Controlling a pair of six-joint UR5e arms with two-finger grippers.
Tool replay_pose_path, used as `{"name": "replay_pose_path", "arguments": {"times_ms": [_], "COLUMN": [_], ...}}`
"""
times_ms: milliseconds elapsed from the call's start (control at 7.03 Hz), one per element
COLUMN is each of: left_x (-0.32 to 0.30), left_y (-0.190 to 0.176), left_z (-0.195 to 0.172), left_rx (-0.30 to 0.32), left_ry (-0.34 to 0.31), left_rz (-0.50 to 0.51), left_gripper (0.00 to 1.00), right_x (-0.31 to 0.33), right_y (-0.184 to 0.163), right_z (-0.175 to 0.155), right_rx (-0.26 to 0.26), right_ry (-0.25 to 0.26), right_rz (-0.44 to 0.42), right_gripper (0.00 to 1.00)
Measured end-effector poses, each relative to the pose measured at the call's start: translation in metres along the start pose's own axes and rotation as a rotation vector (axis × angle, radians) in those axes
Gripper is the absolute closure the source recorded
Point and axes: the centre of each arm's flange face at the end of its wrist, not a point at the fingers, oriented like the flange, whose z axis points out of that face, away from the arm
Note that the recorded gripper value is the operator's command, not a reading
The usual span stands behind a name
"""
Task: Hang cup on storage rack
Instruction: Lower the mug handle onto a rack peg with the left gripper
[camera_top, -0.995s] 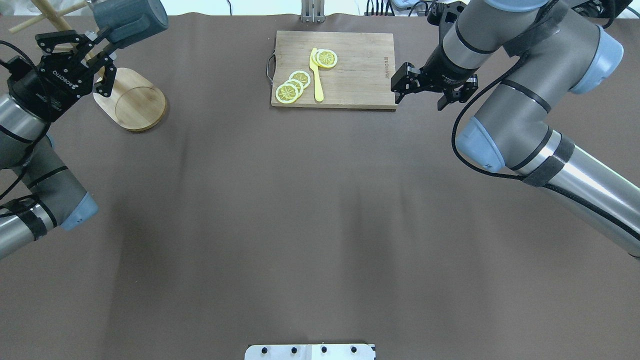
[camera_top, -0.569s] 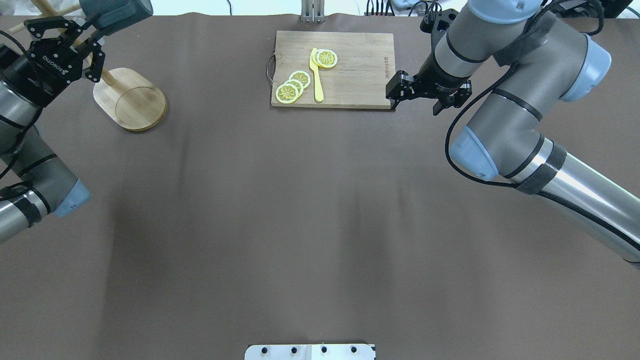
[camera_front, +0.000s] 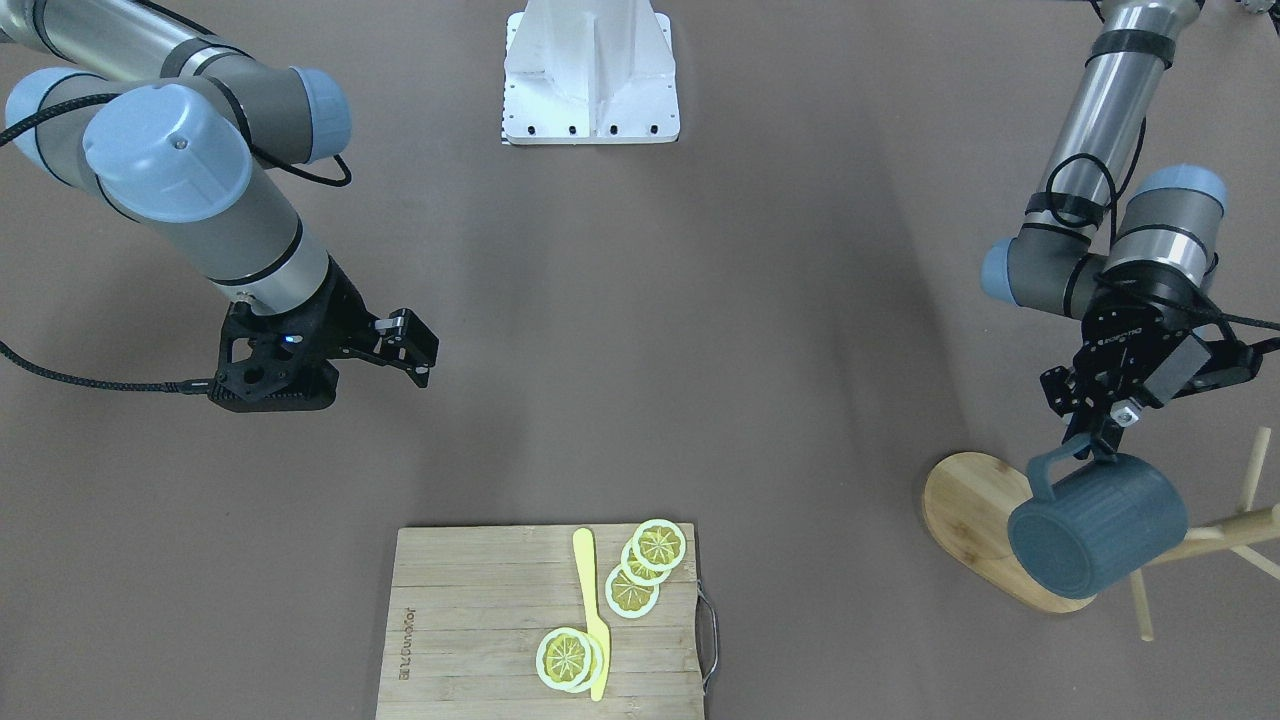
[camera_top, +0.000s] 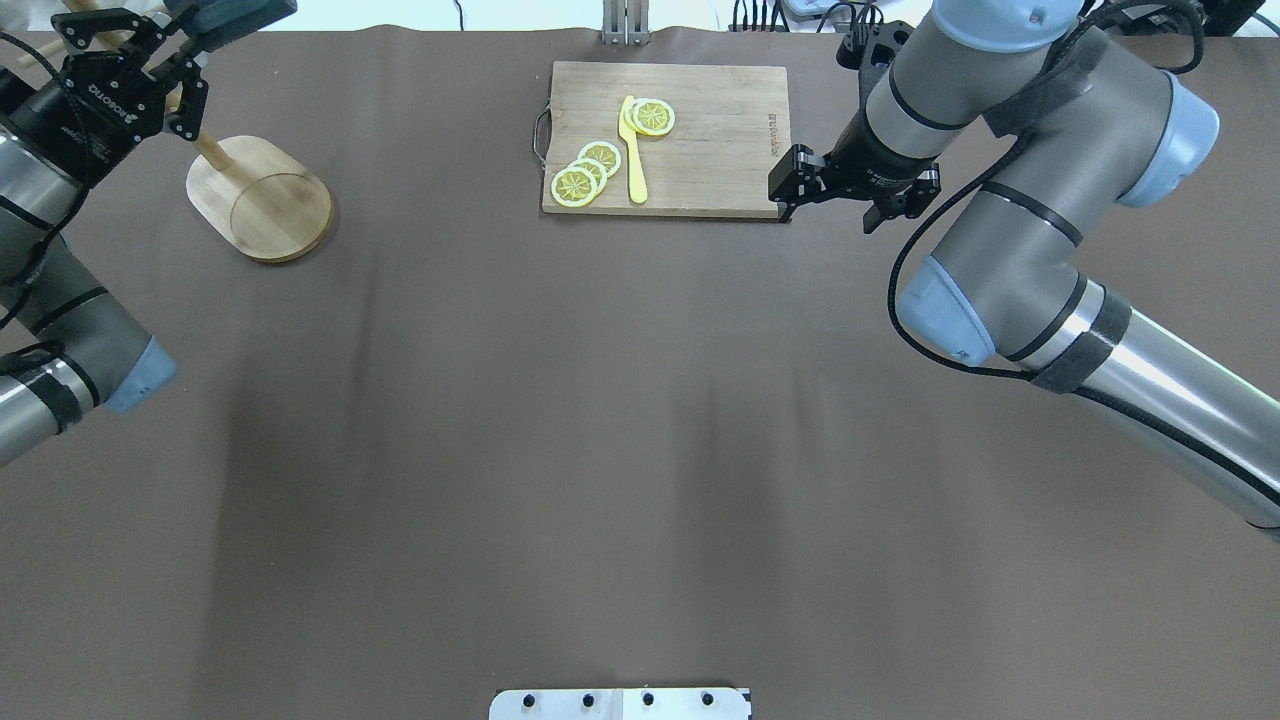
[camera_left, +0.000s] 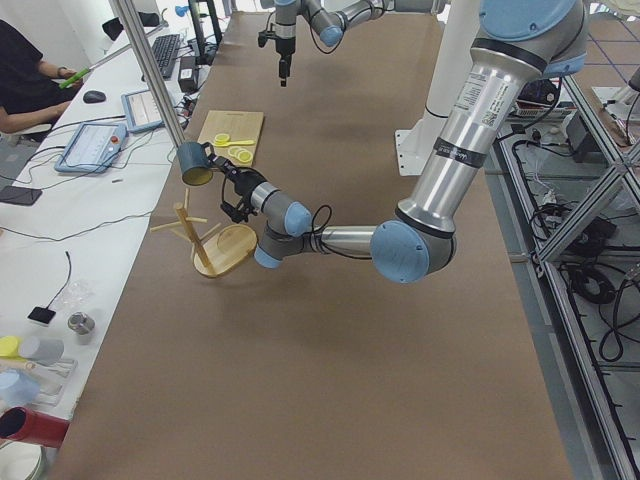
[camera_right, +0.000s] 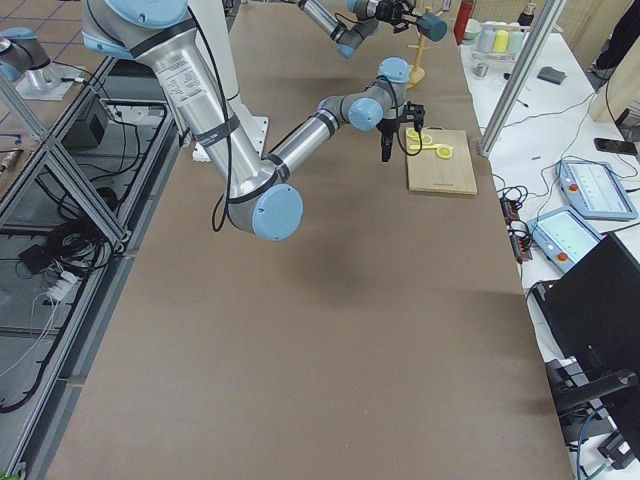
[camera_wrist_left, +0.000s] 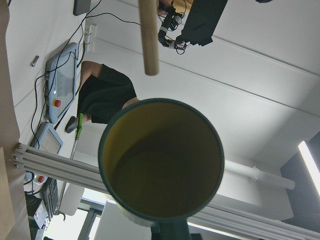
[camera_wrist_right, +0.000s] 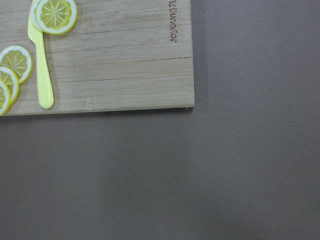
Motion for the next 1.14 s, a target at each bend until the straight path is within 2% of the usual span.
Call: {"name": "replay_pose_path", "arguments": {"times_ms": [569, 1138], "left_x": [0.006, 0.003], "left_y": [-0.033, -0.047], "left_z": [-0.009, -0.016], "left_rx": [0.068, 0.099], "left_ry": [-0.006, -0.016], "left_rz": [-0.058, -0.126], "left_gripper": [1.0, 1.0], "right_x": [-0.003, -0.008], "right_y": [0.002, 0.005], "right_z": [-0.002, -0.004], "right_rx": [0.002, 0.003], "right_ry": [-0.006, -0.012], "right_rz": [-0.005, 0.004], "right_gripper": [0.0, 0.0]}}
